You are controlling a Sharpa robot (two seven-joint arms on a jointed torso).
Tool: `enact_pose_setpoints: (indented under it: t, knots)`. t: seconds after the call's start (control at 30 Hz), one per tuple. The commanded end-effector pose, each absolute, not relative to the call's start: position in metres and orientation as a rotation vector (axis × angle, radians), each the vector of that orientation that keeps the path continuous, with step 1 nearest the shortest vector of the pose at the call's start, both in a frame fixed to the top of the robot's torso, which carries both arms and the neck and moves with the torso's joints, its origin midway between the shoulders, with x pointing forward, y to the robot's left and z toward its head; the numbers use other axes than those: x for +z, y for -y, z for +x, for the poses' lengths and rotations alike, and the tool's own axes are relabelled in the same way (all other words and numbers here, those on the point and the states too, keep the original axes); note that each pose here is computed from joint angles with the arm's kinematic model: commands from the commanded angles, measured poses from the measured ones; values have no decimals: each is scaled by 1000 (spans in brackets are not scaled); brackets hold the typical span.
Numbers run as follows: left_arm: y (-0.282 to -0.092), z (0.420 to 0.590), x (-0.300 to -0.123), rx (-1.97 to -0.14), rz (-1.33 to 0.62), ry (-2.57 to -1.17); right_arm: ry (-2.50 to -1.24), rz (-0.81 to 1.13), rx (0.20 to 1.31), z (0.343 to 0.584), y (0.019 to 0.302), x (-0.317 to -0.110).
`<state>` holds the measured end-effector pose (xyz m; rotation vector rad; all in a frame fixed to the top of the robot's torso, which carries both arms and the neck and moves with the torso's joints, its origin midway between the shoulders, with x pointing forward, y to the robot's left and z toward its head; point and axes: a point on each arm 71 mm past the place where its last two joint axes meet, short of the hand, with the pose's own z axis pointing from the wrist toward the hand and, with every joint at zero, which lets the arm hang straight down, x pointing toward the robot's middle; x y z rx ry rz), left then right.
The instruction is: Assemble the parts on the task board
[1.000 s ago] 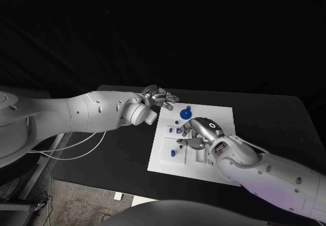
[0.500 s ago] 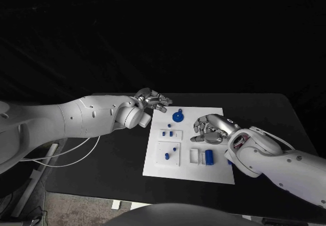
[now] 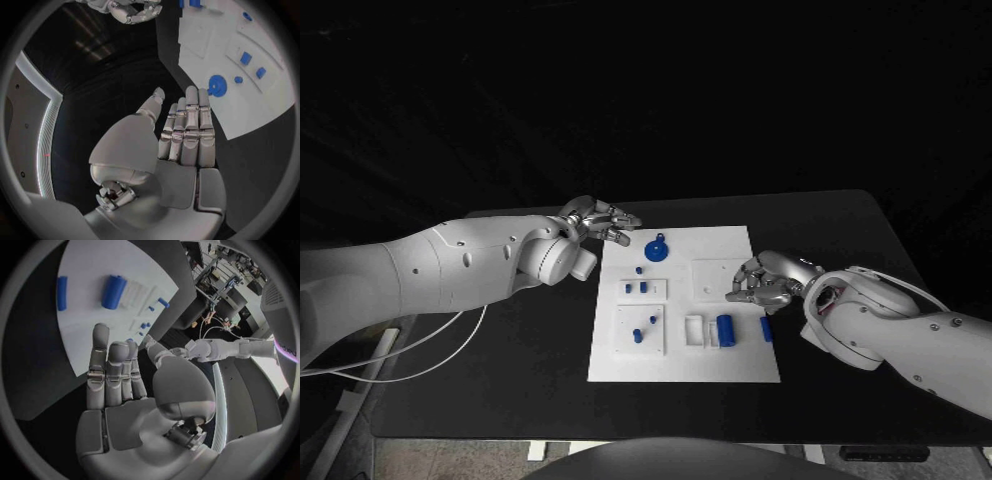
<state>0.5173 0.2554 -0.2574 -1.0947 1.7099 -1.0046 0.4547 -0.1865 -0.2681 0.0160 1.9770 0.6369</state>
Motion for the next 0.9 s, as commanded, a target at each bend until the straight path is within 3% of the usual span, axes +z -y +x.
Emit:
enact_pose_setpoints:
  t: [0.03, 0.33, 0.63, 0.9]
  knots:
    - [-252, 516, -257, -1033, -1084, -1717, -2135, 61, 528, 449, 203, -284]
    - [-253, 514, -259, -1035, -1086, -1722, -2272, 177, 390, 437, 229, -306]
    - [-250, 513, -260, -1044, -1086, -1732, -2390, 263, 297, 426, 221, -325]
    - [-250, 513, -260, -1046, -1086, -1738, -2362, 319, 290, 426, 208, -328]
